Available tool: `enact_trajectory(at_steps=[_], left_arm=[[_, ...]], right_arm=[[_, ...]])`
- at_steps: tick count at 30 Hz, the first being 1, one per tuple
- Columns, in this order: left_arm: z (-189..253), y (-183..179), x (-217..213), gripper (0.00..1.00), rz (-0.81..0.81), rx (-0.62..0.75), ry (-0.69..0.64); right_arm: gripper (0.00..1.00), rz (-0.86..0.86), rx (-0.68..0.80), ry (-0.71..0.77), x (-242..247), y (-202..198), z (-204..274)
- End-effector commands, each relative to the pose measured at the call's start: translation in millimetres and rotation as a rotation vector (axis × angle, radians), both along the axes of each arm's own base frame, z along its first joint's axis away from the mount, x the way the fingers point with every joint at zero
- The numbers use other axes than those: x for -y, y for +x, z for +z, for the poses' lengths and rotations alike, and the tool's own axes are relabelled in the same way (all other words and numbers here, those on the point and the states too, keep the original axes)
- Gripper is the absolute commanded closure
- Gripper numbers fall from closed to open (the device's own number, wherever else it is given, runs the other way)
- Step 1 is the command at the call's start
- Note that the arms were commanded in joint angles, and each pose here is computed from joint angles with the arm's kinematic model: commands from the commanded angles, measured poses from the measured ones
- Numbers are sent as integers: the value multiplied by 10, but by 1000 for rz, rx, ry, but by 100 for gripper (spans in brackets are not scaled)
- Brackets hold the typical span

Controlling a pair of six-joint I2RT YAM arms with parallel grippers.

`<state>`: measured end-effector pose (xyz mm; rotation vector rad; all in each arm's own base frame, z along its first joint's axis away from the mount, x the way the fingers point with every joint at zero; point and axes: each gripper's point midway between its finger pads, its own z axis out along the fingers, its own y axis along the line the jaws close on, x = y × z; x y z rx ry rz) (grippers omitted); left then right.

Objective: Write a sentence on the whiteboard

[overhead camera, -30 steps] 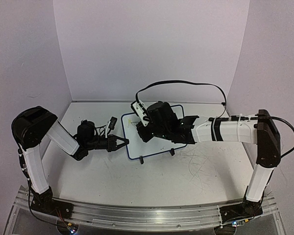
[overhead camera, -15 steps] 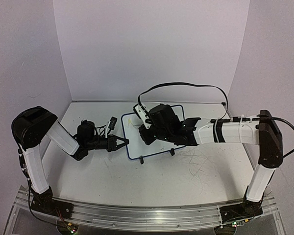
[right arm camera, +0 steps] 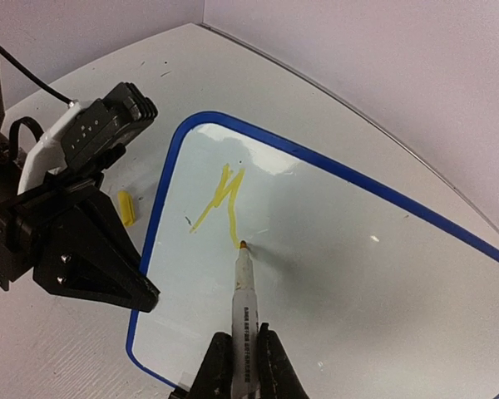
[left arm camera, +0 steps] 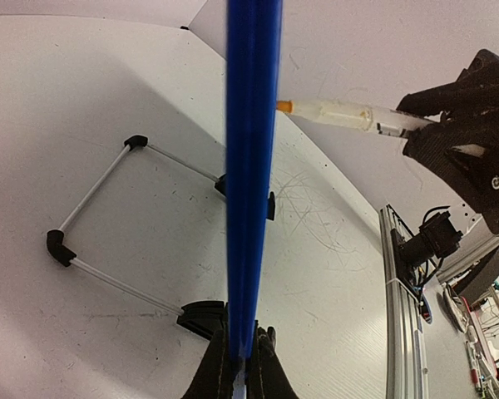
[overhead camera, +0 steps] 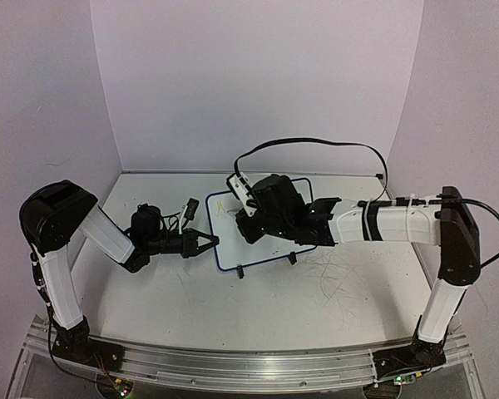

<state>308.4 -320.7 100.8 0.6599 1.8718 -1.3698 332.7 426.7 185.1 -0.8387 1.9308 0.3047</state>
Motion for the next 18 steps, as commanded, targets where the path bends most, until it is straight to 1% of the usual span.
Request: enact_trajectory(at_steps=[1,13,18], left_arm=[[141,15,29,100,-16,34,-12],[140,13,28,100,-17,36,-9],[129,10,22,100,-14,35,-6]], right_arm=[[100,-68,62,16,39,188,235],[100,-96,84,31,57,374,347],[100,-72,81,51,39,331,421]])
